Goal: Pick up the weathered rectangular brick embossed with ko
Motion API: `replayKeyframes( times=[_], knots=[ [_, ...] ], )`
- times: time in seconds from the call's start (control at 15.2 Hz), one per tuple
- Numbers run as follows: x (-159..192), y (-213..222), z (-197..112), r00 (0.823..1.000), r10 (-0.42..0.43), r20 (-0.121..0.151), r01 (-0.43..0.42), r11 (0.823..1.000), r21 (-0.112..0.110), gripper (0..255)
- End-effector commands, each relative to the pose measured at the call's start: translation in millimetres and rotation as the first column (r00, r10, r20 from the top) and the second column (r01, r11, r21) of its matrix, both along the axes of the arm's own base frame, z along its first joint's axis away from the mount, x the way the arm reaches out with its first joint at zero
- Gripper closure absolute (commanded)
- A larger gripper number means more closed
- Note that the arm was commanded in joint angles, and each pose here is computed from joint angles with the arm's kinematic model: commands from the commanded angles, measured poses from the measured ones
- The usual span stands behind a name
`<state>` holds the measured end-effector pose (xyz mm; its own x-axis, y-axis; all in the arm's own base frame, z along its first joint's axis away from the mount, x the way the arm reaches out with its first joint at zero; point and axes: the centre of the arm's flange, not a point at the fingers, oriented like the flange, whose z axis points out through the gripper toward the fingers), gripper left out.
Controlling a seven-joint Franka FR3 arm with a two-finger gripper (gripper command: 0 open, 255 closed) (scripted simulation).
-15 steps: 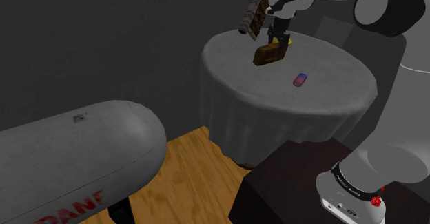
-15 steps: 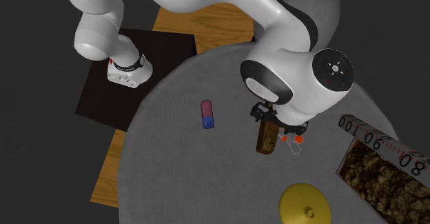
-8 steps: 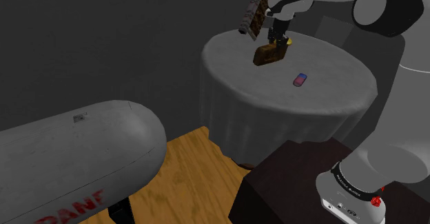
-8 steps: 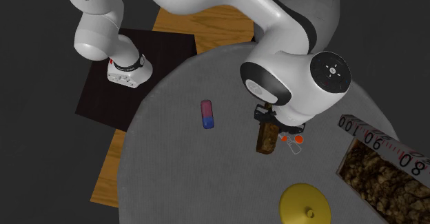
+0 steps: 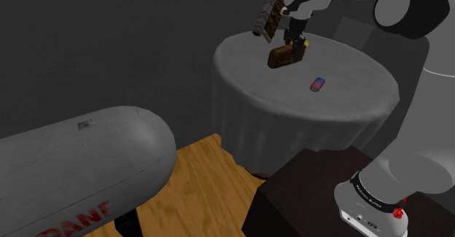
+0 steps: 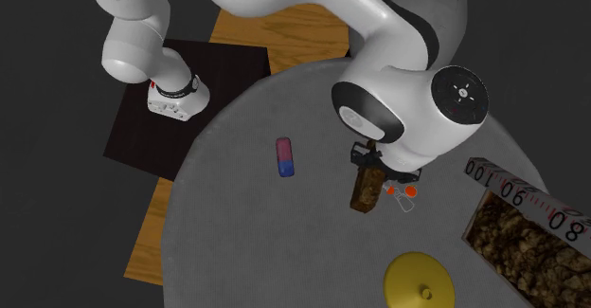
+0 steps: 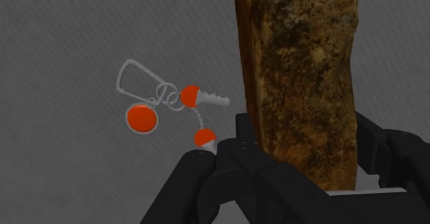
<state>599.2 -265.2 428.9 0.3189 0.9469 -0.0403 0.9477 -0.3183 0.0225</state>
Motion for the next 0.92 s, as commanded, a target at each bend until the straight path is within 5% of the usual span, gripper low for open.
replayKeyframes(
  times=[0.0, 0.86],
  knots=[
    [-0.8, -0.7, 11.1, 1.0, 0.0, 0.001, 0.0, 1.0, 0.0, 255],
    [-0.8, -0.7, 69.9, 1.0, 0.0, 0.001, 0.0, 1.0, 0.0, 255]
  ],
)
